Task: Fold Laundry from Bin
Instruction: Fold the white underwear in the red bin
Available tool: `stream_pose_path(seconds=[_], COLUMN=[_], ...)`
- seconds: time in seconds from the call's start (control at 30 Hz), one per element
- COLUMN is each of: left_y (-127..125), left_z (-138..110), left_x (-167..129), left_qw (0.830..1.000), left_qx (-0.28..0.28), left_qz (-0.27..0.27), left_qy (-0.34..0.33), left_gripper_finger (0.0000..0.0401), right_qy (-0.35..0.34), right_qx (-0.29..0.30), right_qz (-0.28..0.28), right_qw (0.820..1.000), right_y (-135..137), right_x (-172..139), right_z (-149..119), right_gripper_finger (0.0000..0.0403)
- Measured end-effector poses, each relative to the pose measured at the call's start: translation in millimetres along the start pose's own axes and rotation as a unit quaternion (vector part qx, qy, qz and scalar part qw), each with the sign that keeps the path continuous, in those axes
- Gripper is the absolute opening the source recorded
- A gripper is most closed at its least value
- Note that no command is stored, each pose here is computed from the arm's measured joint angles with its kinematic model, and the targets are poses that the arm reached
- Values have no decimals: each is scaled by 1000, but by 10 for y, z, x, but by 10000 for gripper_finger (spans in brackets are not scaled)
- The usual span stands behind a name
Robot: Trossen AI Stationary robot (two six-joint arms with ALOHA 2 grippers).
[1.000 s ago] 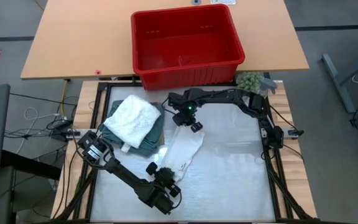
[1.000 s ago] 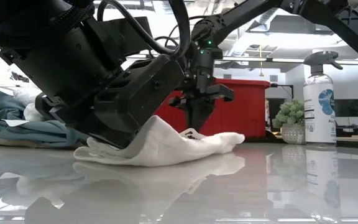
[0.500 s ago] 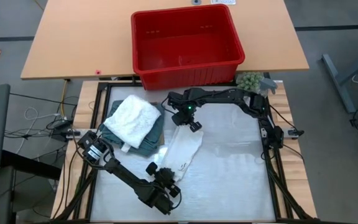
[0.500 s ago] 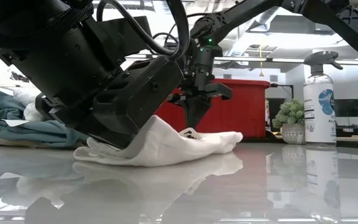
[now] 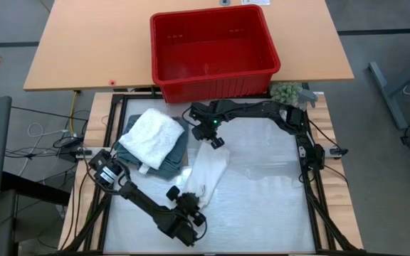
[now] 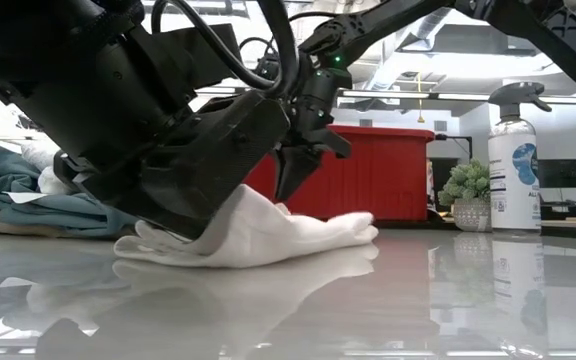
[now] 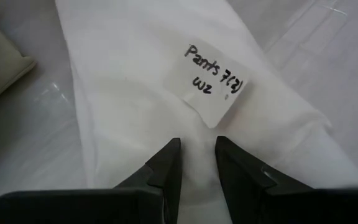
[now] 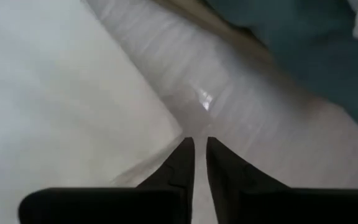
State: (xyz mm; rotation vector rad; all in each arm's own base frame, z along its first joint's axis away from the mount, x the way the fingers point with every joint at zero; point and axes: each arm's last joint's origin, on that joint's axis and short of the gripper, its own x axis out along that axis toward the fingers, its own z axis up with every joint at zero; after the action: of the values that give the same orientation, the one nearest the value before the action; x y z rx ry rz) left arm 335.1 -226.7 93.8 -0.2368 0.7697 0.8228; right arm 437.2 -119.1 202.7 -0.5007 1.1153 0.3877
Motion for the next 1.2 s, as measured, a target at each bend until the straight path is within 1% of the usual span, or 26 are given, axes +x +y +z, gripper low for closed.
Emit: stream_pose_path(seconds=[0.2, 0.3, 0.37, 0.43, 0.53, 0.6, 0.67, 0.7, 0.83, 0.9, 1.0, 1.1, 1.2], left_y=[-5, -5, -6, -8, -7, -5, -3, -2, 1, 2, 2, 3, 4], left_z=[-24, -29, -37, -45, -43, -43, -41, -40, -37, -37, -35, -27, -21], left_x=[-26, -30, -38, -46, -48, -47, -47, -47, -45, -44, -43, -36, -29], left_qw=[1000, 1000, 1000, 1000, 1000, 1000, 1000, 1000, 1000, 1000, 1000, 1000, 1000], left_qx=[2, 1, 2, 3, 4, 6, 7, 7, 2, -2, -7, -2, 2], left_qz=[-3, -3, -4, -5, -5, -4, -3, -2, 0, 1, 1, 2, 3], left_qy=[-1, -1, -1, -1, -1, -4, -8, -11, -18, -20, -25, -24, -21], left_gripper_finger=[88, 88, 88, 88, 88, 88, 88, 88, 88, 88, 88, 88, 88], right_qy=[15, 17, 15, -12, -77, -95, -109, -116, -140, -144, -132, -152, -118], right_qx=[15, 43, 65, 84, 113, 128, 137, 133, 104, 99, 87, 77, 90], right_qz=[14, 13, 21, 48, 94, 141, 187, 196, 197, 197, 182, 151, 131], right_qw=[1000, 999, 998, 995, 986, 977, 967, 965, 965, 965, 971, 974, 980], right_y=[-2, -38, -57, -57, 36, 164, 319, 391, 724, 872, 1065, 1142, 1213], right_x=[-3, -11, -74, -265, -624, -706, -621, -555, -442, -327, -100, 0, 161], right_z=[-65, -109, -120, -88, 32, 60, 90, 119, 252, 300, 352, 374, 231], right_gripper_finger=[74, 75, 74, 63, 27, 14, 15, 15, 14, 14, 14, 14, 14])
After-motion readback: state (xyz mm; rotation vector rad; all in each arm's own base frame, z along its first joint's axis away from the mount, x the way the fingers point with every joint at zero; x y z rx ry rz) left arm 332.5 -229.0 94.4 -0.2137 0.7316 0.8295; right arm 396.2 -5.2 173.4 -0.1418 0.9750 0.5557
